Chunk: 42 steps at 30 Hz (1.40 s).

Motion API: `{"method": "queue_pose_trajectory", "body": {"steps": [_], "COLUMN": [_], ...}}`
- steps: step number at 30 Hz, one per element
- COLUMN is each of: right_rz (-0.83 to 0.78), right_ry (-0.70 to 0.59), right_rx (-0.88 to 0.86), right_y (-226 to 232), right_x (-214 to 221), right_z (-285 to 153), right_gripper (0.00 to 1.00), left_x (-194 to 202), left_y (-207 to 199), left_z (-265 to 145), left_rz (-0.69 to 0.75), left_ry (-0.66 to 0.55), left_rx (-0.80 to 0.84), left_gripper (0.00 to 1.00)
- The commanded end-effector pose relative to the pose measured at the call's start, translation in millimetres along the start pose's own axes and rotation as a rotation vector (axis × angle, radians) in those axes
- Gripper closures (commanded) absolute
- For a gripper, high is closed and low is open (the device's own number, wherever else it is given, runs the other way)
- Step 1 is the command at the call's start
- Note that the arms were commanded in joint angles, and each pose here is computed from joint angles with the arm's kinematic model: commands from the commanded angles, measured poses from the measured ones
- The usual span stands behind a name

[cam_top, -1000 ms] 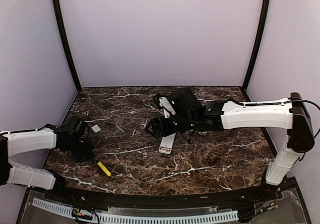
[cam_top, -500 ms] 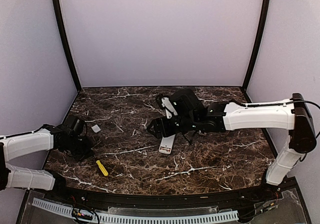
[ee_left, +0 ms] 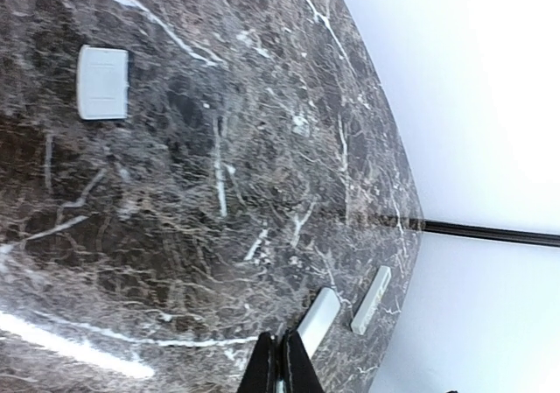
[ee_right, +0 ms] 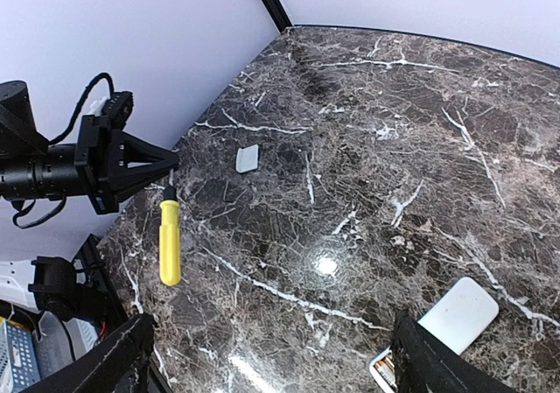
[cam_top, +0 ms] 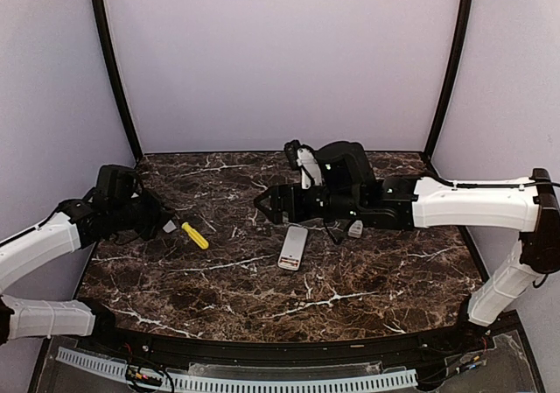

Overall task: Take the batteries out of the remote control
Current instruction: Pick up the screwdriver from the center of the board, then pass from the left arm to the right

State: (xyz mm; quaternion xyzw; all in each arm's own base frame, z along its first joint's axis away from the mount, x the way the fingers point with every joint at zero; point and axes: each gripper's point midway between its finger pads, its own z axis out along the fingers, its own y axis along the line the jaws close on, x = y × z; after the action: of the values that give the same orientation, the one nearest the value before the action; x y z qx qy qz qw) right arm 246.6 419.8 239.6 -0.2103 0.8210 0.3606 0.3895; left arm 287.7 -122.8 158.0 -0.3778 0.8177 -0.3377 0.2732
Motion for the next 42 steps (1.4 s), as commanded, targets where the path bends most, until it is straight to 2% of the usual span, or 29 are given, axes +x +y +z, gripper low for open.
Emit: {"method": "queue_pose_trajectory", "body": {"steps": [1,8,13,22,27,42], "right_rz": [0.038,0.07,-0.049,-0.047,-0.089,-0.109], "right_ry": [-0.09,-0.105,-0.101,-0.104,-0.114,-0.099], "right_rx": [-0.07,-0.076,0.01,0.001,0.0,-0.02], "right_y": [13.7,17.8,31.8,39.6,51.1,59.5], "right_x": [-23.4,-19.7,-17.4,-9.7,-10.4,0.1], "right_z": [-7.3,0.1,10.4,32.9,41.5,61.9], "right_gripper": [0.08,0.08,0.1,0.13,0.18,0.4], "left_x": [8.0,23.1,37.4,41.9,45.2,50.8], "left_y": [-62.0,-111.0,-120.6,-131.6,-131.8,-136.7], "left_z": [4.2,3.6,11.2,0.9,-0.7,0.4], "left_rz": [-0.027,-0.068,-0.094,-0.103,-0.107,-0.125], "left_ry": [0.033,0.047,0.101,0.092,0.096,0.101], "left_rx": [0.177,0.339,0.355,0.387,0.383,0.391], "left_gripper": [1.0,1.0,1.0,1.0,1.0,1.0]}}
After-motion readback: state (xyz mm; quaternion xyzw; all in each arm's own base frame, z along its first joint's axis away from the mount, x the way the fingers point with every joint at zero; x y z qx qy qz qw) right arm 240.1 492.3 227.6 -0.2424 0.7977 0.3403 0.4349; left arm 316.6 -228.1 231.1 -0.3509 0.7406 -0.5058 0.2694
